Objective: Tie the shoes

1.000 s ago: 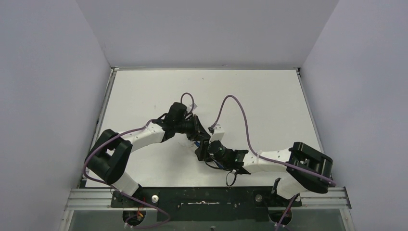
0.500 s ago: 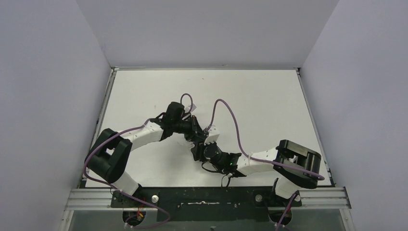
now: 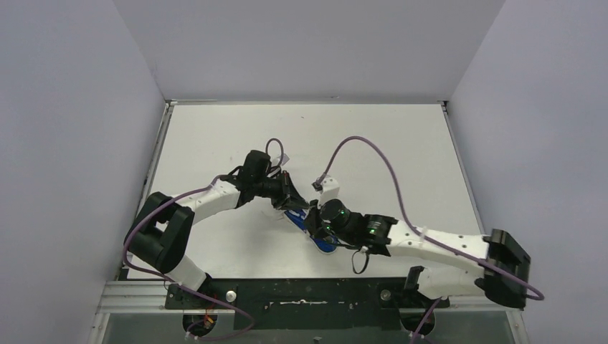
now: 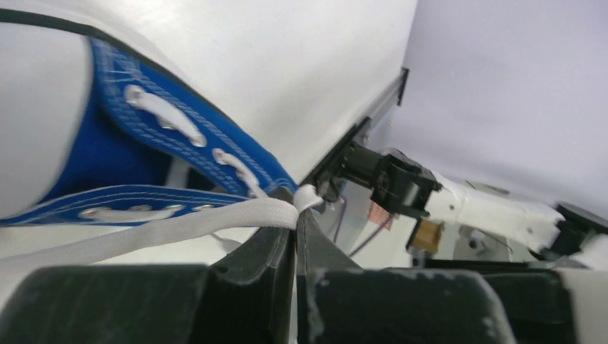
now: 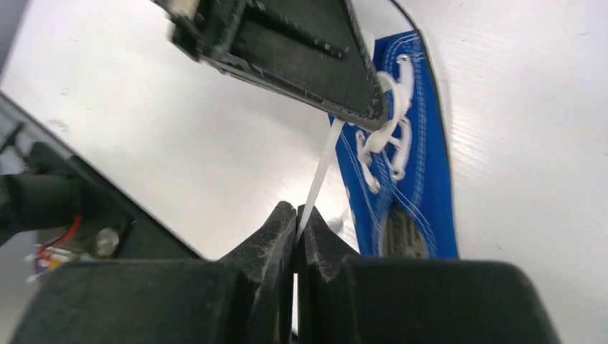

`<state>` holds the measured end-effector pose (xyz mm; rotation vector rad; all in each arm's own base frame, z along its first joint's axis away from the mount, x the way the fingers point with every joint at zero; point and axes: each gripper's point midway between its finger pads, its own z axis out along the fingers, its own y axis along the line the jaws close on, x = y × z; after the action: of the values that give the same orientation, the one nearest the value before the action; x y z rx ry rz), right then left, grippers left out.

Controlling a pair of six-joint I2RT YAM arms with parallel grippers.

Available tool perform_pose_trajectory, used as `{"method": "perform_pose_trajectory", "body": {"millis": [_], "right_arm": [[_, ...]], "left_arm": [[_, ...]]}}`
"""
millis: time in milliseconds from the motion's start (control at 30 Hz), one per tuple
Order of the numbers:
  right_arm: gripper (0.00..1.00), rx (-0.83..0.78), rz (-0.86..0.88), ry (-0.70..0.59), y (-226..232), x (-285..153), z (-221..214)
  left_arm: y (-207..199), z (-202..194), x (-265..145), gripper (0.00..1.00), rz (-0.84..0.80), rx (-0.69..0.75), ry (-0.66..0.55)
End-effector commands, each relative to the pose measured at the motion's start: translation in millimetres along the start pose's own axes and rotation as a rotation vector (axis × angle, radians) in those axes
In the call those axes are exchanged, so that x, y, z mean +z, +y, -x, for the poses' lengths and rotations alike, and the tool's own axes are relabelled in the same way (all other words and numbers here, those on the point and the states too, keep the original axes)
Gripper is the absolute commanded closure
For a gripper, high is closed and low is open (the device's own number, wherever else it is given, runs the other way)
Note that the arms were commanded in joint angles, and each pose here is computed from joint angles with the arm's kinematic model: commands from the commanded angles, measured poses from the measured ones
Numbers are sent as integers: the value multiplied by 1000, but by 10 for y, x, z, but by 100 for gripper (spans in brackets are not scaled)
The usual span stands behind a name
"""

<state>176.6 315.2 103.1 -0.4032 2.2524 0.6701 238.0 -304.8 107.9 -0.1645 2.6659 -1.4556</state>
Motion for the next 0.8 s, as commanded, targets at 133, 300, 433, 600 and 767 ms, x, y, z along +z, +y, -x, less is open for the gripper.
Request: {"method": "perform_pose_trajectory", "body": {"millis": [133, 300, 433, 600, 767], "right_arm": [[100, -166, -150, 170, -385, -888, 173], [100, -473, -285, 75, -633, -838, 748], [100, -581, -130, 14, -515, -614, 1073], [96, -696, -11, 88, -510, -468, 1107], [97, -857, -89, -42, -694, -384, 1274]], "left_arm": [[-330, 190, -13, 100, -140, 72, -86], [-223, 111, -24, 100, -111, 93, -69], [-136, 25, -18, 100, -93, 119, -26], [-174, 60, -5, 100, -105, 157, -15], [-225, 70, 26, 100, -131, 206, 18]]}}
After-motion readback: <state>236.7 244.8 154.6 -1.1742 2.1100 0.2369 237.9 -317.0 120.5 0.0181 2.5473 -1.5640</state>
